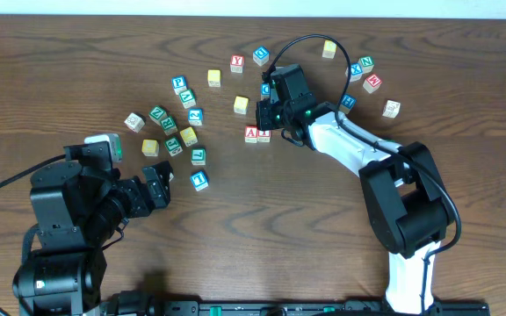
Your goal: Spell out AI2
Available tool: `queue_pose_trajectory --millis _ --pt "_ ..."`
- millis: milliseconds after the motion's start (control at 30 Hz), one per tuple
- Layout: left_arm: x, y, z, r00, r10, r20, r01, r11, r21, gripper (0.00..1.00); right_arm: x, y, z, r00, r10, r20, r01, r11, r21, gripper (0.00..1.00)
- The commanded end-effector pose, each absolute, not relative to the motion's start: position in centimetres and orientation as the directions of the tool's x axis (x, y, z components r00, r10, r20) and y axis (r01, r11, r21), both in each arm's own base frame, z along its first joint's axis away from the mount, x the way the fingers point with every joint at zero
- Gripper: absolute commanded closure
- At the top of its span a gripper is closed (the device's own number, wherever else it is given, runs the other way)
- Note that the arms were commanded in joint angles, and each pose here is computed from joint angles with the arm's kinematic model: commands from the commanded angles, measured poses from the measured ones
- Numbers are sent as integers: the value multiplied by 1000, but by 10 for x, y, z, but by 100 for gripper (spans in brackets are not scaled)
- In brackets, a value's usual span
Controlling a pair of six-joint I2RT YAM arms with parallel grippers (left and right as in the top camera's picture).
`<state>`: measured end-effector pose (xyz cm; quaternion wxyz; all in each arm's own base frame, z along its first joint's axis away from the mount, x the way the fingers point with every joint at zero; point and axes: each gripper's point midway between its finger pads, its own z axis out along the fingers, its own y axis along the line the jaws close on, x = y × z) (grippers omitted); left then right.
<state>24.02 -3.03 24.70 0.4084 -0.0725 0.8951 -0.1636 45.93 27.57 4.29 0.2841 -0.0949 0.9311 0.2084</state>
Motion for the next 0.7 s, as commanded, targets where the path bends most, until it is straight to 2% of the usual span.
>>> queue_pose_trajectory --millis 0,667 --pt "241 -29 252 -646 -243 -724 15 944 -330 2 459 279 42 -814 -89 -575 -325 889 323 99" --pt "241 -29 252 -646 -243 -724 15 944 -330 2 443 281 33 -844 -125 -522 -335 883 330 99"
